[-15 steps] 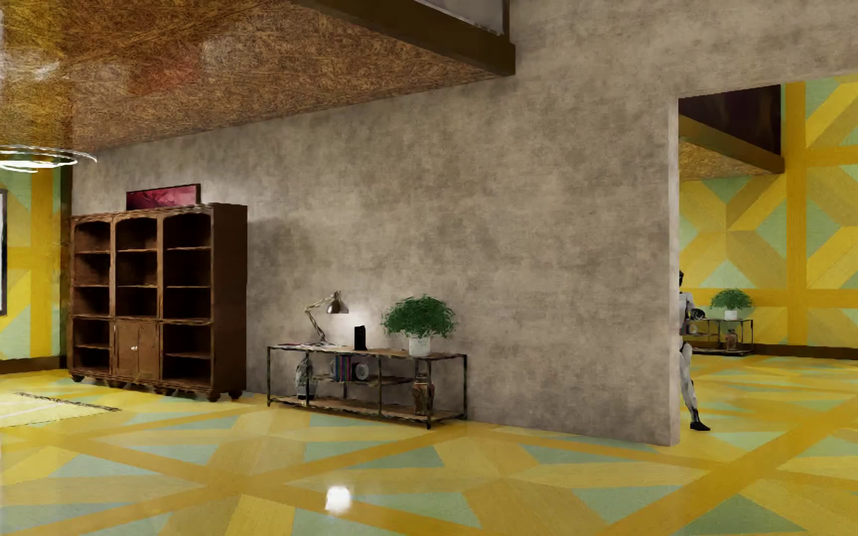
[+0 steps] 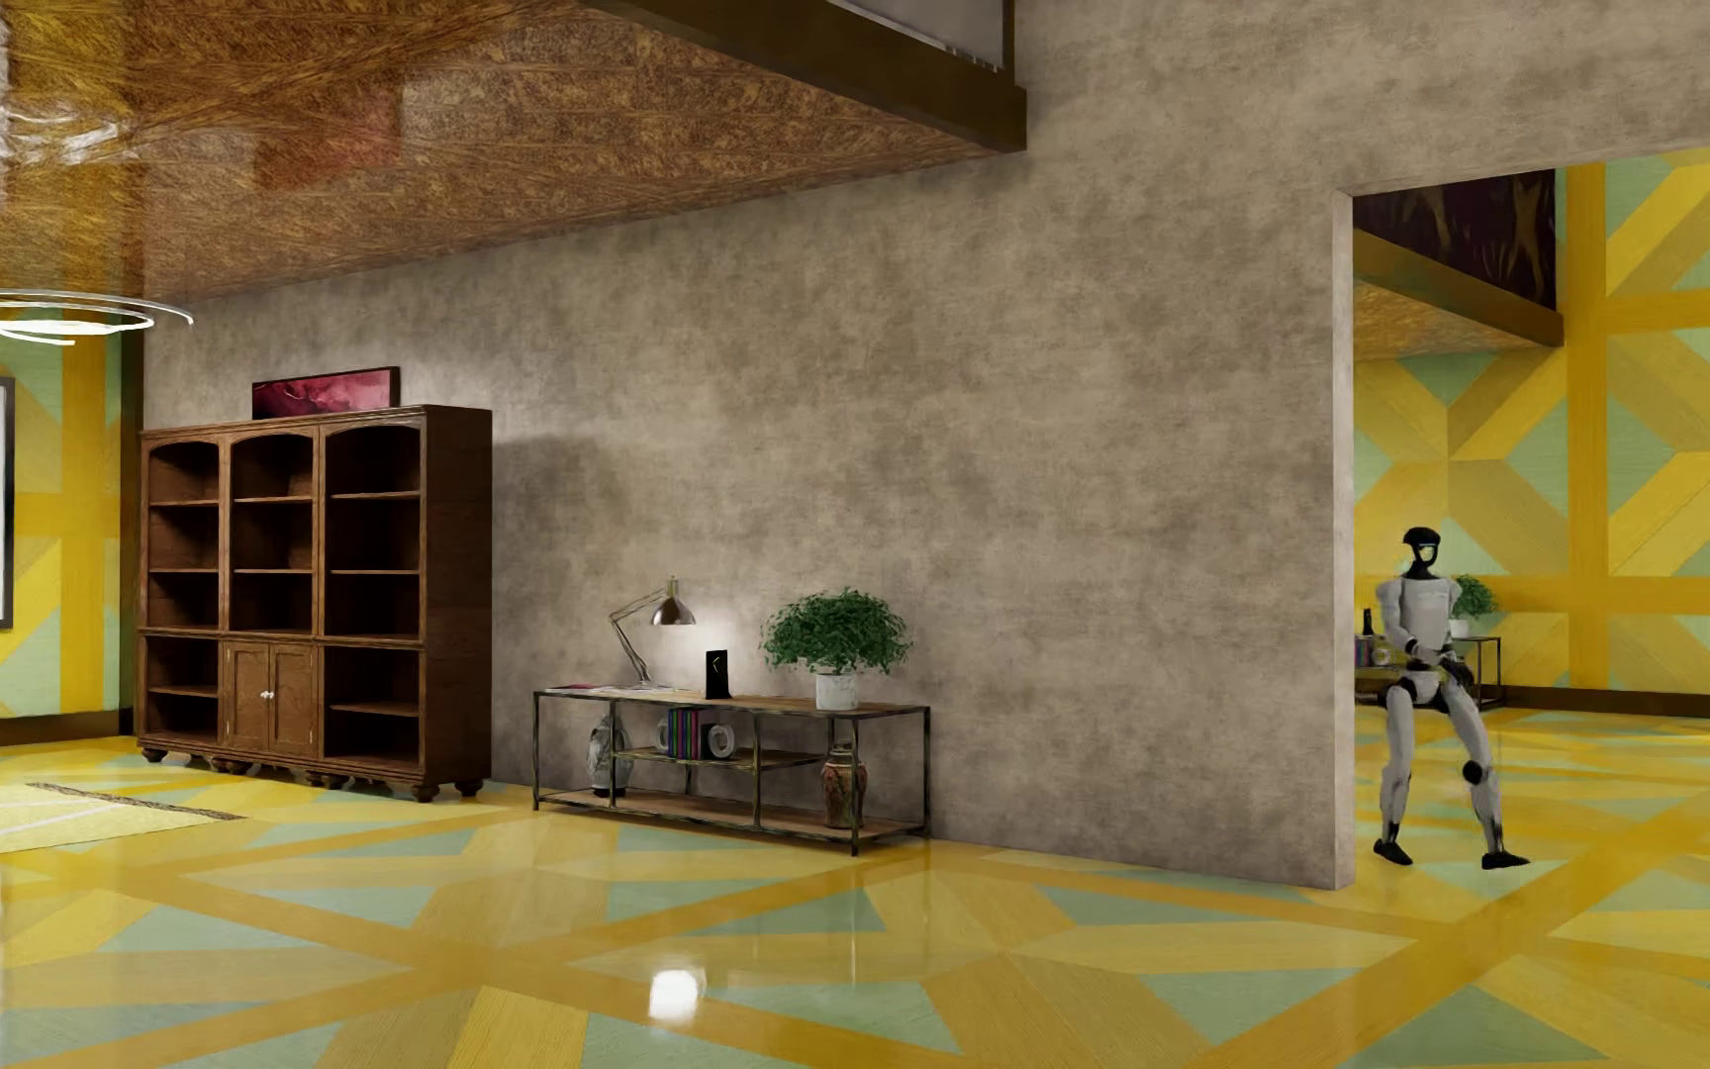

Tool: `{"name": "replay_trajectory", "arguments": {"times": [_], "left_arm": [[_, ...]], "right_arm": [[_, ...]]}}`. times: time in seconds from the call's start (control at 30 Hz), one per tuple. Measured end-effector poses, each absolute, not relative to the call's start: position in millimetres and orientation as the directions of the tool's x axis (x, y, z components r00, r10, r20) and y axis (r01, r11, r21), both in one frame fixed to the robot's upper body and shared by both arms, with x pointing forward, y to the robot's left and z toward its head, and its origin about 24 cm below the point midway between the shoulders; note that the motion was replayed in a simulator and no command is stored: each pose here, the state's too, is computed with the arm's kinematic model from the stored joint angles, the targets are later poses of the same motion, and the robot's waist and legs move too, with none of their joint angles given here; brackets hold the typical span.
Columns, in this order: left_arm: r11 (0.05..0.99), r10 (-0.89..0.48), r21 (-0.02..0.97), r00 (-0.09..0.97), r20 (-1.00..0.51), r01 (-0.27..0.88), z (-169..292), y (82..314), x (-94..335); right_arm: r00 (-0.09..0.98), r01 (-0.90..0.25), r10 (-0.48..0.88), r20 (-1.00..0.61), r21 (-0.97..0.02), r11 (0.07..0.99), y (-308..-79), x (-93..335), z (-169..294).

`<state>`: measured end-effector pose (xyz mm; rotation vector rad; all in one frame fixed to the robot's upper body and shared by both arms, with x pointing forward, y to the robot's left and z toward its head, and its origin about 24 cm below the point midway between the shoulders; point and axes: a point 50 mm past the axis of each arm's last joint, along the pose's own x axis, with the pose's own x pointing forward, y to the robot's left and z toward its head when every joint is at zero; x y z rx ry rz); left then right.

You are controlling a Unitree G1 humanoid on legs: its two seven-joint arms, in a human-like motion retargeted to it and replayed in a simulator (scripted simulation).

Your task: Approach the wood shelves

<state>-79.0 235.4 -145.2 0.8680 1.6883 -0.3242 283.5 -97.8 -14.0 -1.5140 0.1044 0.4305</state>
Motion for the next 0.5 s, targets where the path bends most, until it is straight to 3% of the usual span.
{"name": "replay_trajectory", "arguments": {"times": [0.03,0.1,0.13,0.2,0.23,0.3,0.37,0.4,0.43,0.5], "left_arm": [[0.729,0.343,0.174,-0.133,-0.93,0.662,-140,233,-103],[0.703,0.301,0.072,-0.204,-0.932,0.707,-137,233,-116],[0.695,0.307,0.068,-0.211,-0.928,0.716,-137,236,-113],[0.732,0.333,0.15,-0.157,-0.93,0.665,-139,231,-101],[0.76,0.344,0.211,-0.105,-0.933,0.615,-141,227,-91],[0.809,0.325,0.277,-0.003,-0.946,0.518,-149,211,-58],[0.771,0.303,0.335,0.15,-0.941,0.541,-155,203,-1],[0.725,0.303,0.393,0.251,-0.92,0.566,-154,202,35],[0.684,0.296,0.453,0.35,-0.889,0.572,-150,201,71],[0.618,0.249,0.566,0.547,-0.799,0.546,-132,193,146]], "right_arm": [[0.937,-0.29,0.223,-0.269,-0.955,0.063,-98,287,-2],[0.957,-0.266,0.169,-0.237,-0.948,0.177,-116,280,-1],[0.959,-0.279,0.12,-0.257,-0.931,0.234,-127,271,-9],[0.9,-0.423,0.016,-0.436,-0.863,0.276,-145,244,-47],[0.837,-0.512,-0.049,-0.545,-0.812,0.278,-155,226,-70],[0.621,-0.733,-0.214,-0.754,-0.655,0.181,-178,182,-116],[0.404,-0.9,-0.316,-0.859,-0.436,0.034,-197,132,-144],[0.354,-0.929,-0.333,-0.874,-0.37,-0.014,-204,111,-150],[0.322,-0.934,-0.346,-0.881,-0.355,0.034,-214,89,-152],[0.239,-0.867,-0.376,-0.895,-0.371,0.332,-228,42,-151]]}}
